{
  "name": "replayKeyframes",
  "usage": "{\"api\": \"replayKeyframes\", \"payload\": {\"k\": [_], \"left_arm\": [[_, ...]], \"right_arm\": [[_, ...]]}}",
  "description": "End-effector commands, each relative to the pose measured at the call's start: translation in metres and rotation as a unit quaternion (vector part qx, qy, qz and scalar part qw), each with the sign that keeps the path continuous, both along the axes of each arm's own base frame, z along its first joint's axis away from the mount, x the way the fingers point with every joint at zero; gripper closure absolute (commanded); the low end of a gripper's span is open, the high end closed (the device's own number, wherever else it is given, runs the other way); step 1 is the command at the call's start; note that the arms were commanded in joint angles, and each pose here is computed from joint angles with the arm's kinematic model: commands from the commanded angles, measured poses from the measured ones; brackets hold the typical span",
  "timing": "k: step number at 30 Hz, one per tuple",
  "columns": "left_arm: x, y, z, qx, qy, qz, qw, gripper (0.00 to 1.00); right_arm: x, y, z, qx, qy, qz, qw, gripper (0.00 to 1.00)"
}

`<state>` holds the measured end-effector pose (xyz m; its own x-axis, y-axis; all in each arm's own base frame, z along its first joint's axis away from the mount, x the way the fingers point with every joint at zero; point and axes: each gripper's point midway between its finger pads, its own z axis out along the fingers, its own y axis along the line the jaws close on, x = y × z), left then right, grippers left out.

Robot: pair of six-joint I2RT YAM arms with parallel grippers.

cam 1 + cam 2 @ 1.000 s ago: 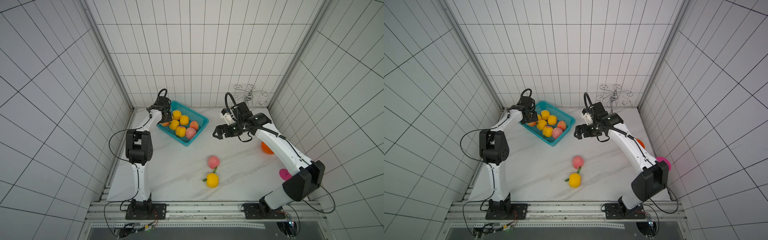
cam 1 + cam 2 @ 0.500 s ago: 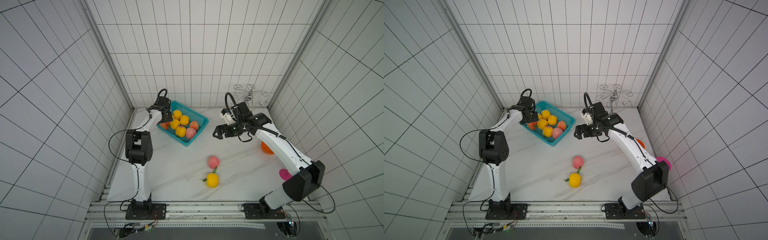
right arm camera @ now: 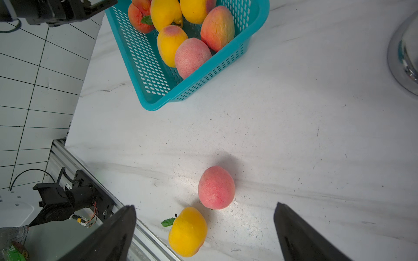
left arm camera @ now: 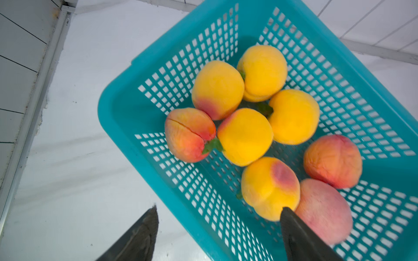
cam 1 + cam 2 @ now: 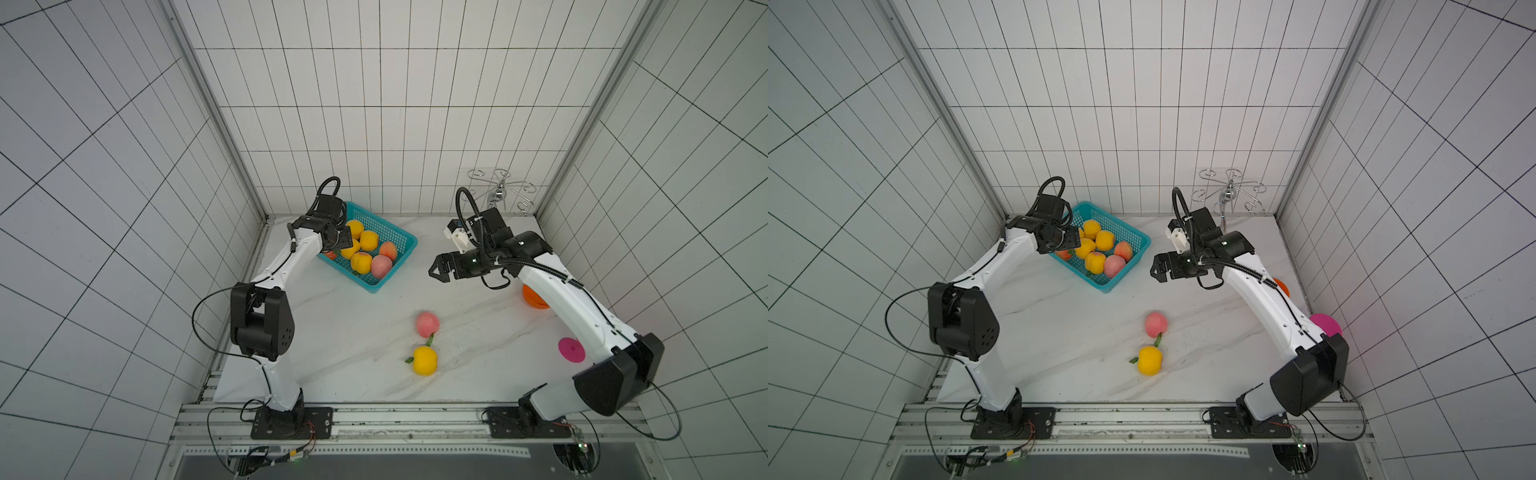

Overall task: Put the peaches into the basket
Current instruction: Pick up the peach from the center of the board.

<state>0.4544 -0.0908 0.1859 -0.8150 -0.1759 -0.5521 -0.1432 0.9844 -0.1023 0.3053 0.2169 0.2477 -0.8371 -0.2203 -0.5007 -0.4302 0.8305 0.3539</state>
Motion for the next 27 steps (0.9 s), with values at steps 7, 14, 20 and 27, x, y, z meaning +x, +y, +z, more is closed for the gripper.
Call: {"api": "replayKeyframes", "payload": {"k": [7, 14, 20, 27], "left_arm": [[-0.091, -0.053, 0.016, -0.074, 0.038, -0.060, 0.995, 0.14], [-0.165, -0.071, 0.012, -0.112, 0.061, -0.080, 0.989, 0.14], [-0.208, -0.074, 0.003, -0.145, 0.079, -0.073, 0.984, 0.14], [-0.235, -0.075, -0.011, -0.181, 0.101, -0.062, 0.976, 0.13]], "right_arm": [[-0.051, 0.004, -0.029, -0.015, 0.034, 0.015, 0.999, 0.01], [-0.079, 0.004, -0.047, -0.010, 0.050, 0.020, 0.999, 0.01], [-0.106, 0.006, -0.066, -0.018, 0.069, 0.037, 0.997, 0.01], [-0.133, 0.010, -0.095, -0.039, 0.092, 0.066, 0.993, 0.01]]}}
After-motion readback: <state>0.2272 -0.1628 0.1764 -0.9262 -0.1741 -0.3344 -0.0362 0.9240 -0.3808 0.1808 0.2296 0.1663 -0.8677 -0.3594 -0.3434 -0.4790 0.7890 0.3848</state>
